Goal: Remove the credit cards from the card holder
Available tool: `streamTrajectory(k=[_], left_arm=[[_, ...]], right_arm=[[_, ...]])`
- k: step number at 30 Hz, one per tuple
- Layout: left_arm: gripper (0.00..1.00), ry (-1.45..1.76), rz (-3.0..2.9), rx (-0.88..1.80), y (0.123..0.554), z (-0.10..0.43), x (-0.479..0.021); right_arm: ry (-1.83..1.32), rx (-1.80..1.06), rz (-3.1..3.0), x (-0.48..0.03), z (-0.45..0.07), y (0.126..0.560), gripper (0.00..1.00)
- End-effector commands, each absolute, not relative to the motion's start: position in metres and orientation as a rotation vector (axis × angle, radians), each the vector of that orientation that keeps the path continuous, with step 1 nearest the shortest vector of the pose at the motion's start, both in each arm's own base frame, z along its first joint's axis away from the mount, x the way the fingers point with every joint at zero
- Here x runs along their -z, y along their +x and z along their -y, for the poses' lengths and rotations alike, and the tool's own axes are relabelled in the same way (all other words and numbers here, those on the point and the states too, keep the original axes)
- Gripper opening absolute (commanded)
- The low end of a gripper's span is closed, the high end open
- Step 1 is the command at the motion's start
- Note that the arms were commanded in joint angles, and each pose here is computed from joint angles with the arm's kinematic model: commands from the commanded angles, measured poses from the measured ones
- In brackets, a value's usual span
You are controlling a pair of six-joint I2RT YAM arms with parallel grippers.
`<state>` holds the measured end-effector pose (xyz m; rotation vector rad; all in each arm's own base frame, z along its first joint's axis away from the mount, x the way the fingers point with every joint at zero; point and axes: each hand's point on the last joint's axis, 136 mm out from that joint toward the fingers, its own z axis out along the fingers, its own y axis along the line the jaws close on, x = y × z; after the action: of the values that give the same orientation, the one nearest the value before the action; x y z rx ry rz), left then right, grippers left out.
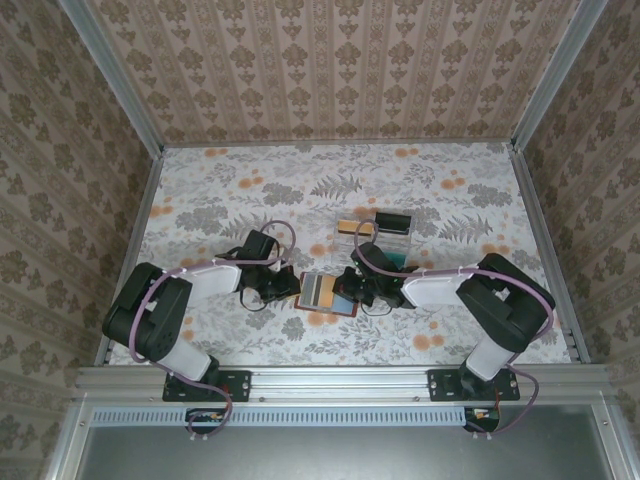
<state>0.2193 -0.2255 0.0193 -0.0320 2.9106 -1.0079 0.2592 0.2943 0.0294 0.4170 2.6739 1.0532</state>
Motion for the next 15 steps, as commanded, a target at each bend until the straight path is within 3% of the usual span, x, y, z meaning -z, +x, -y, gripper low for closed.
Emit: streamTrajectory(k=[1,3,7,15], left_arm=[[0.05,-0.084,-2.997,0.916,0.205,0.211,-0.003],[0.05,-0.084,-2.999,0.921,0.205,0.212,-0.003],[0.04,-0.081,-3.001,0.927,0.204,0.212,-0.003],[0.02,-0.075,-3.001,0.931,0.204,0.213,-0.003]], right_arm=[[0.395,-1.032,-2.713,-0.023,-0.288,0.251,0.04],[0.383,-1.065,-2.713,-0.021,-0.295,0.252,0.12],[0.388,-1.125,-2.710,-0.019,-0.305,0.256,0.19],[0.373,-1.141,-2.719,-0.017,-0.311,0.258,0.18]])
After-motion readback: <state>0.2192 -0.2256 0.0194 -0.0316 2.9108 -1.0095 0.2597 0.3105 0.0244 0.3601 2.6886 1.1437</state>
